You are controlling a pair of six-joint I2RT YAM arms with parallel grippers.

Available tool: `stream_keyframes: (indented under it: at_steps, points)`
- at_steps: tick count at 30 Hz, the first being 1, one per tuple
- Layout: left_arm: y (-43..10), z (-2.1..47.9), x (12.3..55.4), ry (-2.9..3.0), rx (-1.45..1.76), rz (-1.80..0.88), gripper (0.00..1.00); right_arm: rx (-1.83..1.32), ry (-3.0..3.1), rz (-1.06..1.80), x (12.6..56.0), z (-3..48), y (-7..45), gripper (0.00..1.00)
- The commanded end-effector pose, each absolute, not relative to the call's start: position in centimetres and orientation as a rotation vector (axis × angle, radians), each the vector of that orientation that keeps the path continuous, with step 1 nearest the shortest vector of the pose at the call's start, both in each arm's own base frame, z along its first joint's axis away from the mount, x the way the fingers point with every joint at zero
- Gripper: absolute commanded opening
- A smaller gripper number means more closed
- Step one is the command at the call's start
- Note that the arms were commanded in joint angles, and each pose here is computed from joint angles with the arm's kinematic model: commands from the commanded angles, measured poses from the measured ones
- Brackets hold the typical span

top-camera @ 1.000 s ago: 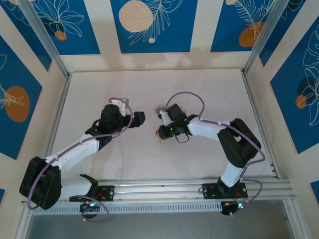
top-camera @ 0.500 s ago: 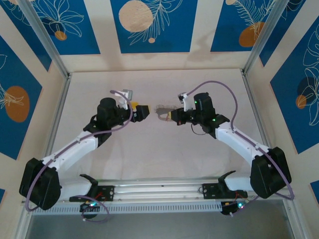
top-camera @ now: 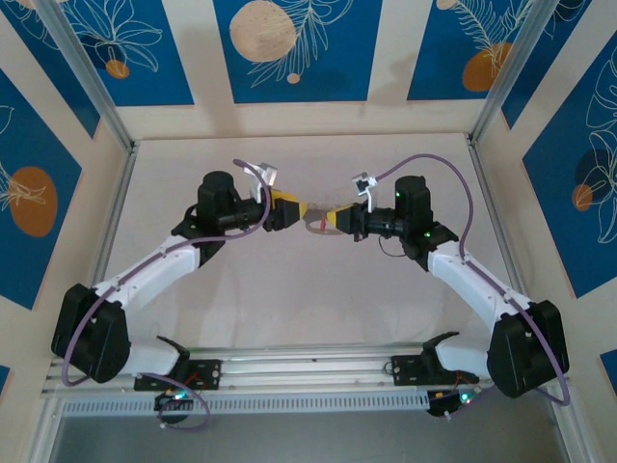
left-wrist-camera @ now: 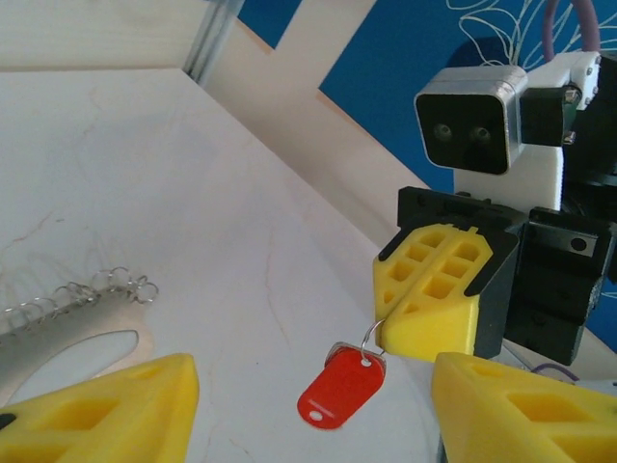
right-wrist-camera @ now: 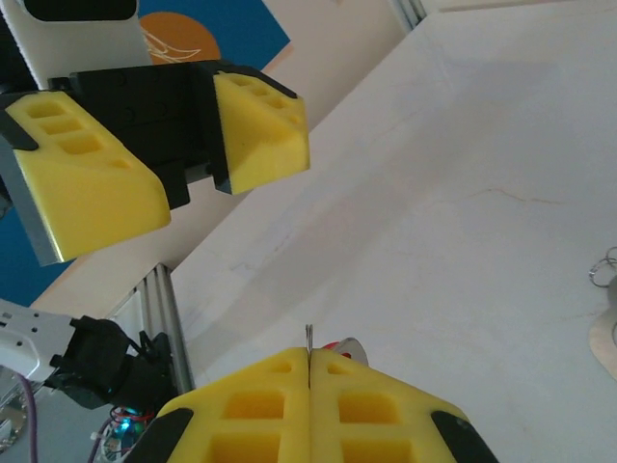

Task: Put the keys on the keyring

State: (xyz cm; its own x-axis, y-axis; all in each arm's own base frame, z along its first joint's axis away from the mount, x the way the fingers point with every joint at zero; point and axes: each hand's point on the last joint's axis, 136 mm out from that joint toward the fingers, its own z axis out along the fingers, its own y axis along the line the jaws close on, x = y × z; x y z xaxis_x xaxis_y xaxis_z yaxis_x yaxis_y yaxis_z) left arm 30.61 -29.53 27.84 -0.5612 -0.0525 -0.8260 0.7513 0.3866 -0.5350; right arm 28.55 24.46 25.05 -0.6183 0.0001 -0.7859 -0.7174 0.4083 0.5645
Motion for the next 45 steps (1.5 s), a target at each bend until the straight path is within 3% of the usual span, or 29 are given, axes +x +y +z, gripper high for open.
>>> stream_keyframes:
  at_steps: [1,8,16,30,42,45]
  points:
    - [-30.7,28.8,30.0,1.808,0.668,-1.299,0.64,-0.631,1.925,1.289,27.6,25.2,24.3,0.0]
    - [-29.2,26.6,31.4,1.869,0.522,-1.171,0.67,-0.597,1.996,1.293,27.0,22.5,24.3,0.0]
    - [-28.5,24.9,30.0,1.892,0.516,-1.193,0.67,-0.596,2.039,1.282,25.5,20.5,24.8,0.0]
    - [-26.4,23.8,30.5,1.944,0.439,-1.034,0.7,-0.658,2.331,1.215,24.7,10.4,31.0,0.0]
    - [-26.1,24.6,30.8,1.913,0.428,-1.014,0.72,-0.561,2.533,1.086,24.8,4.2,30.1,0.0]
    - [-26.4,24.7,31.0,1.905,0.427,-1.029,0.72,-0.502,2.54,1.068,25.3,4.6,28.9,0.29]
